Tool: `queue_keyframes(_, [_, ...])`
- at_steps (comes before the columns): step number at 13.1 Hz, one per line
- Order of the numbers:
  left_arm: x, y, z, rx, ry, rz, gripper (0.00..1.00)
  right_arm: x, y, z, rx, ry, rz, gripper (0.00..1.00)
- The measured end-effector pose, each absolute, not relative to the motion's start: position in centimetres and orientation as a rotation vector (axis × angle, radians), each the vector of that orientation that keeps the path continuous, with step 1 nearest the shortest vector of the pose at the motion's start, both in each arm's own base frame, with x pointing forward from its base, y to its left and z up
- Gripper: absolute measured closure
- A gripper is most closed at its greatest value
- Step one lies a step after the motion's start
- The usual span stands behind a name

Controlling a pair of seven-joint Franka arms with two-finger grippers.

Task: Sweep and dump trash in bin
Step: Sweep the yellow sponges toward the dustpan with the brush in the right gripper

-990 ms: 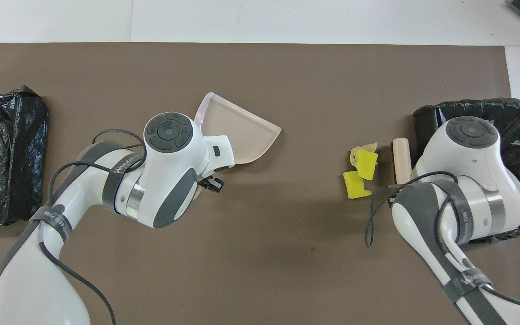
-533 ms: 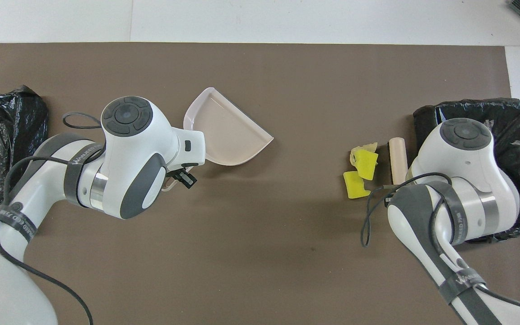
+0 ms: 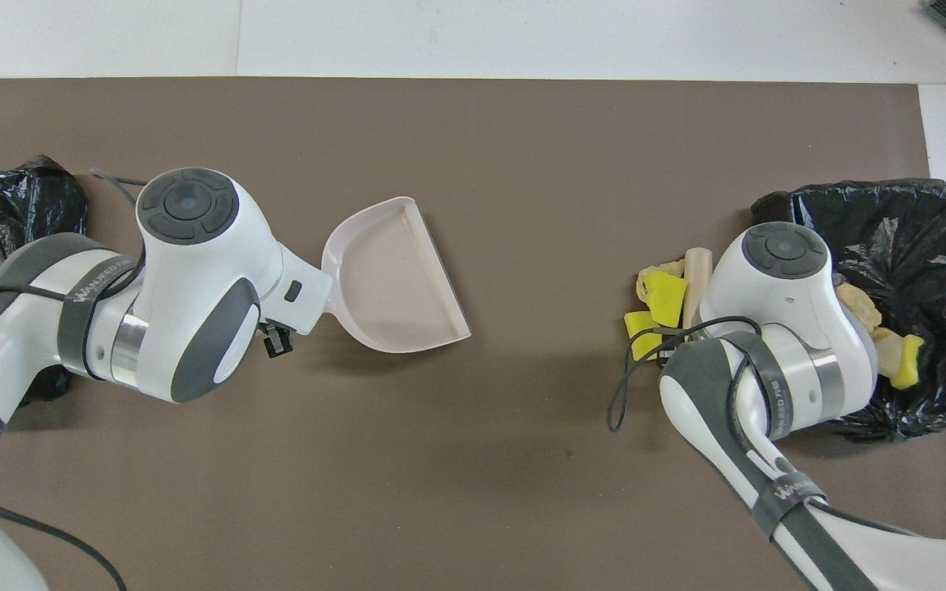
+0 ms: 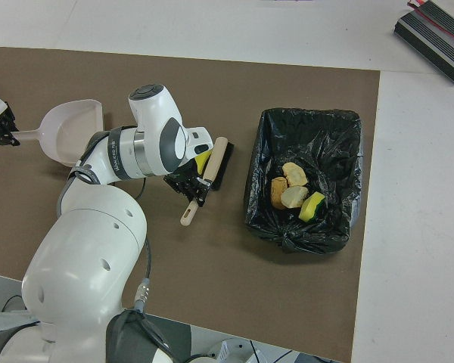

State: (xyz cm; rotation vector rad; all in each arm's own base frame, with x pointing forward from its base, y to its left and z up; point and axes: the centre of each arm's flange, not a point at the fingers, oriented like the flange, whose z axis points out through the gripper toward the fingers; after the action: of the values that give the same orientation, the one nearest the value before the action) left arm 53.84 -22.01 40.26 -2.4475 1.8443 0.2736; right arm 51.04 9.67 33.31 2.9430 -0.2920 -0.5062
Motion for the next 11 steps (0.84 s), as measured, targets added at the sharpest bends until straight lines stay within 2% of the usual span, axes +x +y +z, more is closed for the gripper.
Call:
queue_keyframes(4, [51.8,-24.3,38.8,-2.262,1.924,0.315,0.67,50.8,10.0,33.0,2.98,-0.372,-0.548,0.74])
queue_keyframes(11, [51.8,-24.9,38.3,-2.24,1.947,0.257,0.67,49.9,14.1,32.6,3.028,-0.464,-0.571,0.74])
